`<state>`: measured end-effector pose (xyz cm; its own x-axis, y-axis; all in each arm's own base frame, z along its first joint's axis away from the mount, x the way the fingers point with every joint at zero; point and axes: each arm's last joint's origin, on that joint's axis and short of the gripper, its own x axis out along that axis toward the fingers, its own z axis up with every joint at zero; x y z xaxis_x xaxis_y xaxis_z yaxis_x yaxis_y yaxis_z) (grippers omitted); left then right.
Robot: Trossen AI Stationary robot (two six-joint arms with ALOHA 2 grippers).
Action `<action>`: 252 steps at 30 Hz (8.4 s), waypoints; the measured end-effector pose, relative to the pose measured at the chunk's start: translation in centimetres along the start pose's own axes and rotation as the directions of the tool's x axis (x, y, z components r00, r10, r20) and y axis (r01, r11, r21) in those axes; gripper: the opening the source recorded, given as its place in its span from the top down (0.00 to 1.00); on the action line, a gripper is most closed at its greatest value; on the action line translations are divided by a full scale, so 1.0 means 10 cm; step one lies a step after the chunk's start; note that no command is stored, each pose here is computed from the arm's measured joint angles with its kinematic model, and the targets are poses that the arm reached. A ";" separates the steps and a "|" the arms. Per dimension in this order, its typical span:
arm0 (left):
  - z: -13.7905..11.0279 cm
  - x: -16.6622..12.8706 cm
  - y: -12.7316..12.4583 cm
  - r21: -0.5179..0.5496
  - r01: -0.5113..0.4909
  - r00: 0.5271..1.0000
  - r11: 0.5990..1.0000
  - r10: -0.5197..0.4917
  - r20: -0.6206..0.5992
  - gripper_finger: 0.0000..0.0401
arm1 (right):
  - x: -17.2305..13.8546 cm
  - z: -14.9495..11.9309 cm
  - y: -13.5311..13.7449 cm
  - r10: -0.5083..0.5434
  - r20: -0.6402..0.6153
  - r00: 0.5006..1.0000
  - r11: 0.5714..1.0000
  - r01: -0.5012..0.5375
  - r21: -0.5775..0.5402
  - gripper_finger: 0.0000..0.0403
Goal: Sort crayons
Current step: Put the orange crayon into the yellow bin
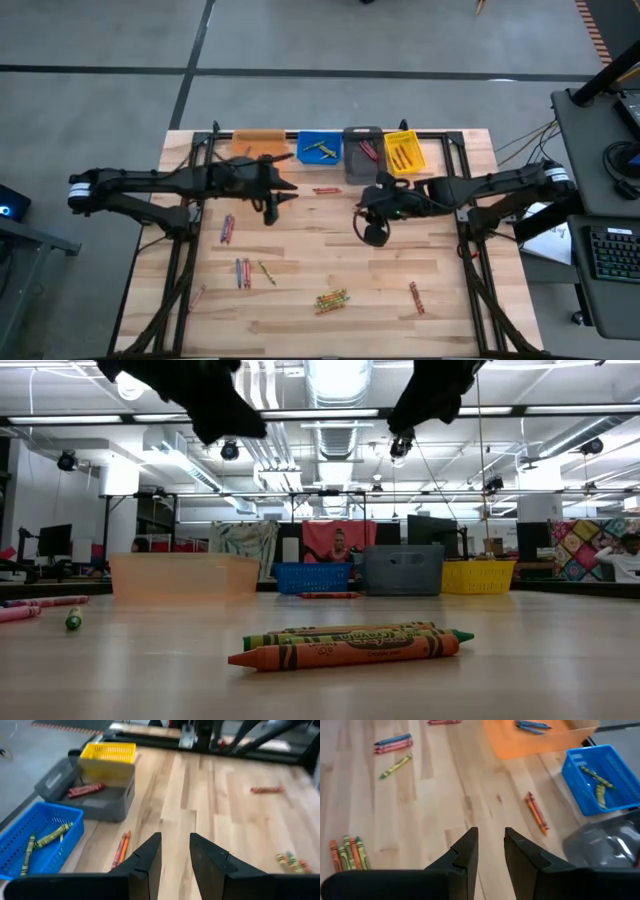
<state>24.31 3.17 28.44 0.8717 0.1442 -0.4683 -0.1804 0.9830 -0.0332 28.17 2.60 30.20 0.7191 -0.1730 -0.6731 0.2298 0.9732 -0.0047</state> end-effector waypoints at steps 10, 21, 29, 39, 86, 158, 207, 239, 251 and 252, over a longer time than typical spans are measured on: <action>-0.11 0.64 -0.01 0.148 -0.005 1.000 0.989 0.009 -0.026 0.79 | 0.10 -0.28 0.02 0.046 0.147 0.988 0.999 -0.050 0.021 0.80; -0.34 1.12 0.18 0.135 -0.057 0.996 0.989 0.066 -0.058 0.79 | -0.09 -0.45 -0.09 0.040 0.299 0.953 0.998 -0.056 0.043 0.81; -0.58 1.41 0.41 0.166 -0.099 0.988 0.981 0.117 -0.102 0.79 | -0.15 -0.44 -0.14 -0.043 0.353 0.935 0.999 0.051 -0.013 0.79; -0.75 1.61 0.50 0.231 -0.089 0.987 0.969 0.116 -0.109 0.79 | -0.14 -0.38 -0.29 -0.155 0.392 0.907 0.976 0.203 -0.083 0.83; -0.85 1.72 0.54 0.232 -0.047 0.993 0.971 0.071 -0.096 0.65 | -0.13 -0.39 -0.32 -0.161 0.374 0.913 0.970 0.217 -0.112 0.82; -1.18 1.91 0.56 0.156 -0.055 0.982 0.986 0.082 -0.171 0.73 | -0.12 -0.40 -0.33 -0.165 0.370 0.914 0.966 0.225 -0.126 0.83; -0.06 1.02 0.42 0.295 -0.012 0.969 0.955 -0.062 0.239 1.00 | 0.14 -0.88 -0.35 -0.067 0.612 0.788 0.995 0.102 -0.023 0.81; 0.02 1.17 0.22 0.222 0.223 0.822 0.949 -0.306 0.480 1.00 | 0.21 -0.62 -0.28 -0.081 0.750 0.656 0.984 0.175 -0.046 0.75; 0.03 1.17 0.22 0.226 0.220 0.814 0.949 -0.307 0.493 1.00 | 0.25 -0.53 -0.28 -0.103 0.750 0.654 0.975 0.215 -0.054 0.78; 0.03 1.17 0.22 0.227 0.220 0.813 0.949 -0.307 0.494 1.00 | 0.25 -0.53 -0.28 -0.103 0.749 0.655 0.975 0.216 -0.054 0.79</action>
<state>34.23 7.01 23.18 0.9896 -0.1280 0.0656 0.1237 0.9901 0.0659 25.86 0.25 24.58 0.9382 -0.3269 0.1137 0.3435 0.9197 -0.1901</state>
